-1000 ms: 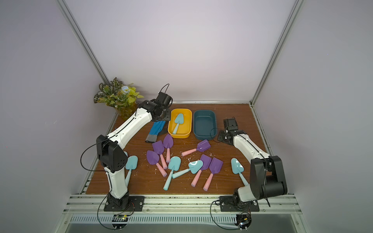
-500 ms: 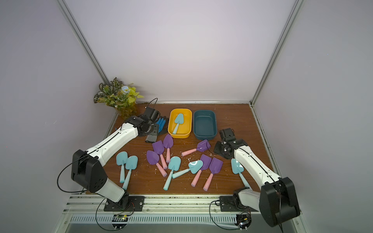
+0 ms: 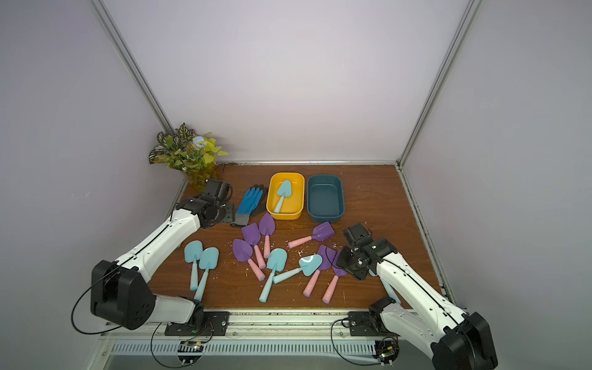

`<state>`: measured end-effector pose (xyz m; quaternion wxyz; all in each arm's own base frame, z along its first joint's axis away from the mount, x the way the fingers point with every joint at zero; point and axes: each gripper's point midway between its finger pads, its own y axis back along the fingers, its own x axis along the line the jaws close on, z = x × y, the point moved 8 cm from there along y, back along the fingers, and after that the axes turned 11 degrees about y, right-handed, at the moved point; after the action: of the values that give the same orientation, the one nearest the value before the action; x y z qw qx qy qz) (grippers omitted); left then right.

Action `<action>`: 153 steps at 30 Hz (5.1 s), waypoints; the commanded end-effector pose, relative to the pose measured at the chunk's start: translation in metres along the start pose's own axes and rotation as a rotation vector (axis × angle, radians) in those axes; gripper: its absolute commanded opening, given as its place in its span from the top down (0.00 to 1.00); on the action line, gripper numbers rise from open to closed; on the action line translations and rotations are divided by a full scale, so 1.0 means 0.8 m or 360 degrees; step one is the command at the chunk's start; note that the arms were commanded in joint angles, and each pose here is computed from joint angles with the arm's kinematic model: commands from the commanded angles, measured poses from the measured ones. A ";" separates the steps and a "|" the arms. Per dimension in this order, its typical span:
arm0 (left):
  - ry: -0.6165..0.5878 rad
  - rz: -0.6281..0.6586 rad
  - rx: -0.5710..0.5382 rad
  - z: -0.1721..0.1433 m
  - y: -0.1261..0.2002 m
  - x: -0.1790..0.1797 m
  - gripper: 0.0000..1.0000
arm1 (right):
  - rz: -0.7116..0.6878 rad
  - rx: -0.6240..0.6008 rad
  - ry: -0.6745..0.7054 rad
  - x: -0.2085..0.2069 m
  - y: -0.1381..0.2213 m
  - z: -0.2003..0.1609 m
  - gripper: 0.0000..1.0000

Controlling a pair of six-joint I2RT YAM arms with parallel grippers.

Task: Sort the small shovels by color and place them into the storage box
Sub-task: Pick up the shovel from the center of the board, then place the shovel in the storage box.

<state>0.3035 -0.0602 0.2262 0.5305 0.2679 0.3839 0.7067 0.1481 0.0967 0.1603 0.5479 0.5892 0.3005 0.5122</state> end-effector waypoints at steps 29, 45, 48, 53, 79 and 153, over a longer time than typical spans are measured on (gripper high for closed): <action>0.0009 -0.0061 -0.0009 -0.003 0.001 0.009 0.30 | -0.0067 0.0264 -0.0065 0.028 -0.057 -0.066 0.48; 0.0033 -0.0113 0.0003 -0.006 0.002 0.006 0.31 | -0.0106 0.0235 -0.0141 0.007 -0.070 -0.080 0.55; 0.0036 -0.0114 0.0005 -0.007 0.003 0.007 0.30 | -0.0105 0.0215 -0.0182 0.002 -0.069 -0.080 0.60; 0.0042 -0.0119 0.0002 -0.008 0.005 0.008 0.30 | -0.0118 0.0191 -0.0191 -0.005 -0.065 -0.081 0.67; 0.0154 -0.0217 -0.0074 0.018 0.018 -0.005 0.32 | -0.0182 -0.0606 0.0616 0.104 0.106 0.098 0.90; 0.0070 -0.0280 -0.0403 0.004 0.056 -0.012 0.31 | -0.0422 -0.0194 0.0886 0.153 -0.131 0.339 0.85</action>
<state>0.2831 -0.0749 0.2550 0.6106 0.1476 0.3318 0.7038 0.4531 0.1369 0.1202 0.5441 0.3496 0.4928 0.5821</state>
